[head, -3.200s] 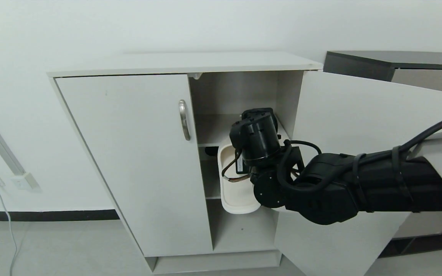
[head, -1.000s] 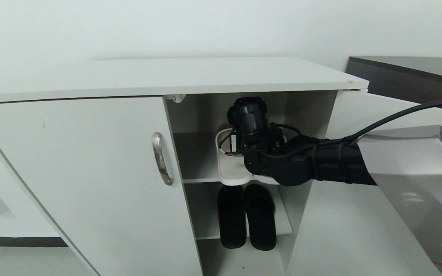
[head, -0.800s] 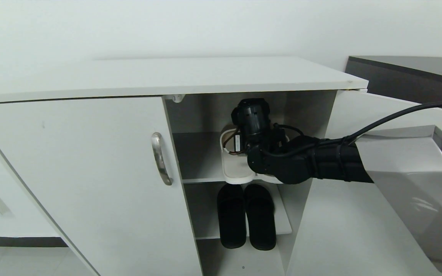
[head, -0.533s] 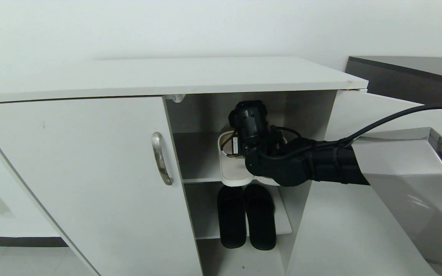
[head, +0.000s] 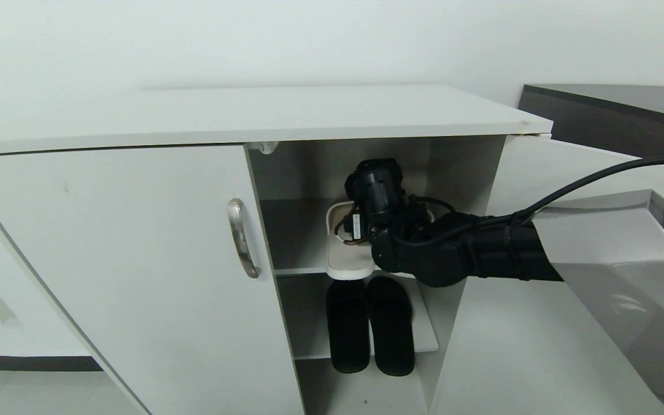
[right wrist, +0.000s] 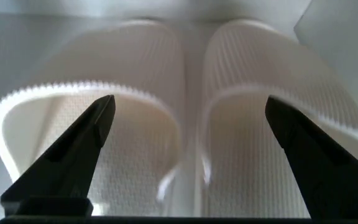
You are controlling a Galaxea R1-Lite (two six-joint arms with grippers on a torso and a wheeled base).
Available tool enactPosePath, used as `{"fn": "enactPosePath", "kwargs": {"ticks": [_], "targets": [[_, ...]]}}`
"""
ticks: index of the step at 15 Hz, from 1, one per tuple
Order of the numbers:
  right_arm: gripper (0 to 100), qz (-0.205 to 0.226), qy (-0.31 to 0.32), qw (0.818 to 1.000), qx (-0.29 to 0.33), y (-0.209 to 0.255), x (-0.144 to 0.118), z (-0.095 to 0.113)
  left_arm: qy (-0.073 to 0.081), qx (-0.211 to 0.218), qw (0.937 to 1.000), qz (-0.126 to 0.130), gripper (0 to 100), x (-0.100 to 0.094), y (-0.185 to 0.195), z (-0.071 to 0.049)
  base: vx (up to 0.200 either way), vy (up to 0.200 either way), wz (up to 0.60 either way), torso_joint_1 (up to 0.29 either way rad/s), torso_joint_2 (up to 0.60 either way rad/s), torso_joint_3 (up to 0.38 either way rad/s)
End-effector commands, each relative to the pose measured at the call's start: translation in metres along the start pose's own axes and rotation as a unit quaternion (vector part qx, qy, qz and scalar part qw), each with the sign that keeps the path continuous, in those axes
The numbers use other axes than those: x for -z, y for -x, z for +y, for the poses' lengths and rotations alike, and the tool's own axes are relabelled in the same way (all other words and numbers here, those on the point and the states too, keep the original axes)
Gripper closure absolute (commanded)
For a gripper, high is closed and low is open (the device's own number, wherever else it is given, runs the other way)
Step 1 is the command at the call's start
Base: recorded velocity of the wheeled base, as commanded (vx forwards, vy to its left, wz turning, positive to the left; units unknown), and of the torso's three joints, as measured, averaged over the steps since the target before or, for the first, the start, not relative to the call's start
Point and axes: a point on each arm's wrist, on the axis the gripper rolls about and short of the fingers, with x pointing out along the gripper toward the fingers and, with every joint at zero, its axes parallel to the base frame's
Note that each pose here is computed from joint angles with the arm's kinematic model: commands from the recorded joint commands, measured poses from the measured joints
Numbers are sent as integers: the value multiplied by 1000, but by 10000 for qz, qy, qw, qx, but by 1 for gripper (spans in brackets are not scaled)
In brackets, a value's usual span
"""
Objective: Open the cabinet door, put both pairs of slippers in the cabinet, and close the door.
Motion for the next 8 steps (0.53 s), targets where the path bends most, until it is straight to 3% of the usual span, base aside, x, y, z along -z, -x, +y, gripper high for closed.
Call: {"fn": "enactPosePath", "kwargs": {"ticks": [1, 8], "targets": [[0, -33, -49, 9999, -111, 23, -8, -1, 3, 0, 10000, 1, 100, 0, 0, 0, 0, 0, 0, 0, 0, 0], [0, -168, -9, 9963, -841, 113, -5, -14, -5, 0, 10000, 1, 100, 0, 0, 0, 0, 0, 0, 0, 0, 0]]}}
